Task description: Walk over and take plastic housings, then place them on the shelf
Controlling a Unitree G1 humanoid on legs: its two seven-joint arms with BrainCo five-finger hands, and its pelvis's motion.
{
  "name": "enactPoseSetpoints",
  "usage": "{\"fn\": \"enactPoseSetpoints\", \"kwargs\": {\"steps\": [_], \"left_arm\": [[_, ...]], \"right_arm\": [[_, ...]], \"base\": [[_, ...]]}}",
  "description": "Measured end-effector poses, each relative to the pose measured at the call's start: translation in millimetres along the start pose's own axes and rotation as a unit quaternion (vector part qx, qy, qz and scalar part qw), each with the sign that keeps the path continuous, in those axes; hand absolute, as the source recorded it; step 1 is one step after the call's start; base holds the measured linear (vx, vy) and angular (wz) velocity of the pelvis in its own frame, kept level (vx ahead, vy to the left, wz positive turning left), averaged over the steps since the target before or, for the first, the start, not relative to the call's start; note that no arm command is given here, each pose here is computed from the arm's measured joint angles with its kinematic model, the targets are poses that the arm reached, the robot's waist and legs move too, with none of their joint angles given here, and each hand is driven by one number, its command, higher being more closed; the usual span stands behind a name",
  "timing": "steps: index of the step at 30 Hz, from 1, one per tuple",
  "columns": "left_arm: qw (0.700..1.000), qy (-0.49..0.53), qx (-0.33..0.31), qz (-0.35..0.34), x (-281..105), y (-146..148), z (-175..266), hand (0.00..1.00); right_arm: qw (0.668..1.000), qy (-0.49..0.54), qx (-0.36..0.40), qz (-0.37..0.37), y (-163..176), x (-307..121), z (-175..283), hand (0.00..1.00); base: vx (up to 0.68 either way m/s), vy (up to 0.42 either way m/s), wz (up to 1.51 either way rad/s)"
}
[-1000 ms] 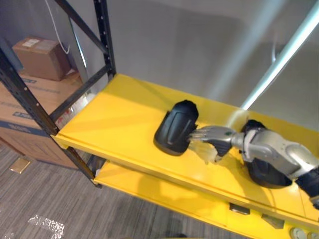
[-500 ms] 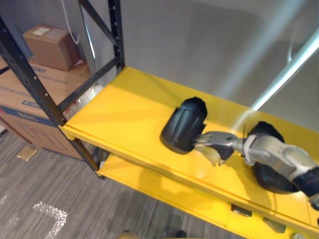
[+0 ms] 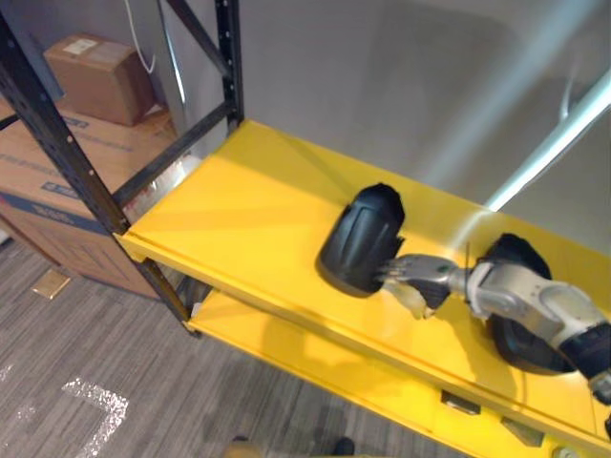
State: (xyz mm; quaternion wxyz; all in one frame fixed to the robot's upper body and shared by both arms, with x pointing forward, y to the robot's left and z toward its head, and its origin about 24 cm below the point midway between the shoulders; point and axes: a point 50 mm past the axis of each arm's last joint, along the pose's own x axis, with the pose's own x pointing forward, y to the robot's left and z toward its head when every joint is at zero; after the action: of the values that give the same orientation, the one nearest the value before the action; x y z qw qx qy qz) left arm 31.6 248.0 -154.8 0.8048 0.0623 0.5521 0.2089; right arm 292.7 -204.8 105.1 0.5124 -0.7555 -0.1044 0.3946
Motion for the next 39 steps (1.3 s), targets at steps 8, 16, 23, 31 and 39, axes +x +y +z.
{"fn": "enactPoseSetpoints", "kwargs": {"steps": [8,16,23,31,39], "left_arm": [[1.0,-0.001,0.0,0.0,0,0,0,0.0],[1.0,-0.001,-0.001,0.0,0,0,0,0.0],[1.0,0.0,-0.003,0.0,0,0,0,0.0],[1.0,0.0,-0.003,0.0,0,0,0,0.0],[1.0,-0.003,-0.005,-0.002,0,-2,0,0.0]], "right_arm": [[1.0,0.003,-0.004,-0.012,-1,-3,0,0.0],[1.0,0.002,-0.005,-0.014,-1,-4,1,0.0],[1.0,0.001,-0.007,-0.016,-2,-4,2,0.0],[0.999,-0.006,-0.017,-0.035,-8,-5,5,0.0],[0.957,0.006,-0.035,-0.287,-54,-23,1,0.0]], "base": [[0.0,0.002,-0.02],[-0.01,0.006,-0.05],[0.0,0.0,0.0],[0.0,0.0,0.0],[0.0,0.0,0.0]]}}
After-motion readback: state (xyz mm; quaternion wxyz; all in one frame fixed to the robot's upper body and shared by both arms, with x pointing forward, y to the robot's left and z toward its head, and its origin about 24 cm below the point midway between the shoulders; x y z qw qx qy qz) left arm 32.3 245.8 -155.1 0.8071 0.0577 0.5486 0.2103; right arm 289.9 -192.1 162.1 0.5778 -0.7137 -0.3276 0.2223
